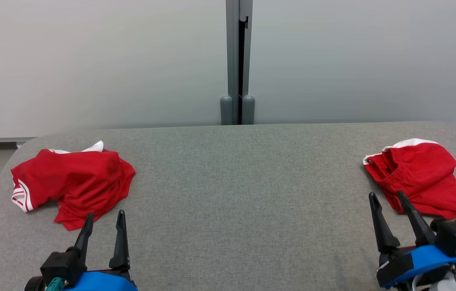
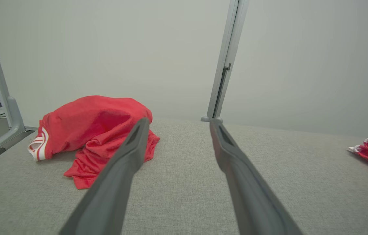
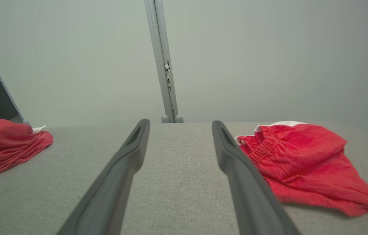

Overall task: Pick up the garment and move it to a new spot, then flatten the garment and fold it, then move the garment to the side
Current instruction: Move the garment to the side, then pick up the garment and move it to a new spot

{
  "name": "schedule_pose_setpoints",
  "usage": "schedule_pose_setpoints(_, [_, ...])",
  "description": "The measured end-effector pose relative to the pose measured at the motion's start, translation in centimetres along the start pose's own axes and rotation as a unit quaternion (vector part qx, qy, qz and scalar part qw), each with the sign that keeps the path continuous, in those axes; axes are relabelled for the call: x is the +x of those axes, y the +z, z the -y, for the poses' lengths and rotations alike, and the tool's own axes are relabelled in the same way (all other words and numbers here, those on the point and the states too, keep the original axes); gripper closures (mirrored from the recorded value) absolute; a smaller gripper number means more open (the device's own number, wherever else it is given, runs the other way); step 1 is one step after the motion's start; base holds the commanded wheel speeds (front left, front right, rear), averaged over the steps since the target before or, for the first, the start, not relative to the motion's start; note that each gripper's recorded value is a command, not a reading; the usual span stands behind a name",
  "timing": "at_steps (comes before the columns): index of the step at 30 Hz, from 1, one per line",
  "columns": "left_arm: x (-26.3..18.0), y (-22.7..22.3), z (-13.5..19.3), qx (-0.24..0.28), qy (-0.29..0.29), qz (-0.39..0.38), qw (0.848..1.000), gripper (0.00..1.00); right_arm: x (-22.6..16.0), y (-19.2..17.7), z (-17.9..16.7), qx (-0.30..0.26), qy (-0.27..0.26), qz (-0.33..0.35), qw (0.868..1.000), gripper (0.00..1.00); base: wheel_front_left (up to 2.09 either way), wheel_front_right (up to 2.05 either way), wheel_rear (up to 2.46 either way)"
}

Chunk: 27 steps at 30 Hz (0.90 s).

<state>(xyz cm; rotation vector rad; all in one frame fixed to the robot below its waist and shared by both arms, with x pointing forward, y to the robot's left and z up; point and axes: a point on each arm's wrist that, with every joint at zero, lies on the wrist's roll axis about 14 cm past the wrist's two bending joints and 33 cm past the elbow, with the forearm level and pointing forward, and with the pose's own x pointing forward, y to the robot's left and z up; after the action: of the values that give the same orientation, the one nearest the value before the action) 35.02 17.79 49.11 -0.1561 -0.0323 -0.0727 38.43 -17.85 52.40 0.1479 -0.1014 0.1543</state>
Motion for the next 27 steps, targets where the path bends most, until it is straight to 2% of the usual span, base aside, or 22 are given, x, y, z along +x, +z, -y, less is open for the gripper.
schedule_pose_setpoints(5, [0.1,0.0,0.1,0.000,0.001,0.001,1.000,0.00,-1.1,-1.0,0.6,-0.005,-0.014,-0.012,1.000,0.00,0.00,0.00,0.00])
schedule_pose_setpoints(27, [0.8,-0.6,0.8,0.004,-0.010,-0.008,1.000,0.00,-1.0,-1.4,0.0,0.000,-0.015,-0.014,1.000,0.00,0.00,0.00,0.00])
